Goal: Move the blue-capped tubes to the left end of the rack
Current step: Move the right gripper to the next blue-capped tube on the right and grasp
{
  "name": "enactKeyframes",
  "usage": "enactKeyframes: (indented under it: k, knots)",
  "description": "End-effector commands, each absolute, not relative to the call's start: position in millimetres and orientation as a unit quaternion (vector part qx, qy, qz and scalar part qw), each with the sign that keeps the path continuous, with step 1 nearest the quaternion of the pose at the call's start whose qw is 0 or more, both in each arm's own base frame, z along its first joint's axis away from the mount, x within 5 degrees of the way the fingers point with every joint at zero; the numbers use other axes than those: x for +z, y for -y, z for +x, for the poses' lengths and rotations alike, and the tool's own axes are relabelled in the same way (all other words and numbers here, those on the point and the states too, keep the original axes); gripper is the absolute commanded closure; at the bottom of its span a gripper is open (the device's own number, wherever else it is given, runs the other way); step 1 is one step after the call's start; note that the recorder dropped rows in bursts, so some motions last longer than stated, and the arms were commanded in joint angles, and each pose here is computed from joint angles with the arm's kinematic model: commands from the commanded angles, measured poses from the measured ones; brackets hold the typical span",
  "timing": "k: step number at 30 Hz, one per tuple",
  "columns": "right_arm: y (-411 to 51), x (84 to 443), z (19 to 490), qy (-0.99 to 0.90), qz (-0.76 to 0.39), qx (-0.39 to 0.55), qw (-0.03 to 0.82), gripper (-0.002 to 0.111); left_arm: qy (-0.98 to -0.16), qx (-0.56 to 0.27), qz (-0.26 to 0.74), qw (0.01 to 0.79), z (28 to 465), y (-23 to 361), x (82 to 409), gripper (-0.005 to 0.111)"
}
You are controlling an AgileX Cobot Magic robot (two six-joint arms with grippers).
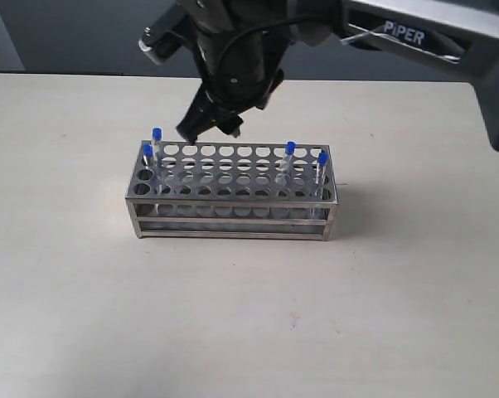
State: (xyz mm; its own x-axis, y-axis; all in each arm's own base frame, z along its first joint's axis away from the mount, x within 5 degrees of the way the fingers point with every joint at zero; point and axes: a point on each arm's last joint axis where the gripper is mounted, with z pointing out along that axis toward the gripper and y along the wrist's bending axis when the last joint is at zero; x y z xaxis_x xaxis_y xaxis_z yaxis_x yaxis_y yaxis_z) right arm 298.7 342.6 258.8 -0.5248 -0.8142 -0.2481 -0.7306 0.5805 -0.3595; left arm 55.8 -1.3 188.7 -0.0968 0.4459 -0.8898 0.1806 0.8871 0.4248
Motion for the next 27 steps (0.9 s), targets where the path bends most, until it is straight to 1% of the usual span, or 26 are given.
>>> enactKeyframes:
  k: [1,6,10,12,17,18,20,21,22,23,25,27]
  knots:
    - [-313,238,315,-0.883,-0.422,-0.133,0.155,0.058,-0.731,0.100,0.214,0.641,56,2,191,0.106]
    - [-289,216,325,-0.907,-0.391,-0.118,0.102,0.058,-0.731,0.100,0.214,0.641,56,2,191,0.106]
    - [-280,206,329,-0.917,-0.376,-0.100,0.090,0.058,-0.731,0.100,0.214,0.641,56,2,191,0.106]
    - [-280,204,329,-0.916,-0.377,-0.098,0.092,0.064,-0.731,0.100,0.214,0.641,56,2,191,0.106]
    - [-281,204,329,-0.917,-0.378,-0.094,0.092,0.088,-0.731,0.100,0.214,0.641,56,2,191,0.106]
    - [-281,205,329,-0.917,-0.377,-0.093,0.092,0.089,-0.731,0.100,0.214,0.641,56,2,191,0.106]
    - [-281,206,327,-0.919,-0.374,-0.085,0.089,0.086,-0.731,0.100,0.214,0.641,56,2,191,0.106]
    - [-281,209,326,-0.920,-0.373,-0.080,0.091,0.080,-0.731,0.100,0.214,0.641,56,2,191,0.106]
    - [-281,210,326,-0.920,-0.373,-0.079,0.093,0.078,-0.731,0.100,0.214,0.641,56,2,191,0.106]
    - [-281,214,326,-0.920,-0.372,-0.077,0.098,0.072,-0.731,0.100,0.214,0.641,56,2,191,0.106]
    - [-280,218,326,-0.919,-0.372,-0.077,0.104,0.068,-0.731,0.100,0.214,0.641,56,2,191,0.106]
    - [-284,219,328,-0.917,-0.374,-0.065,0.126,0.069,-0.731,0.100,0.214,0.641,56,2,191,0.106]
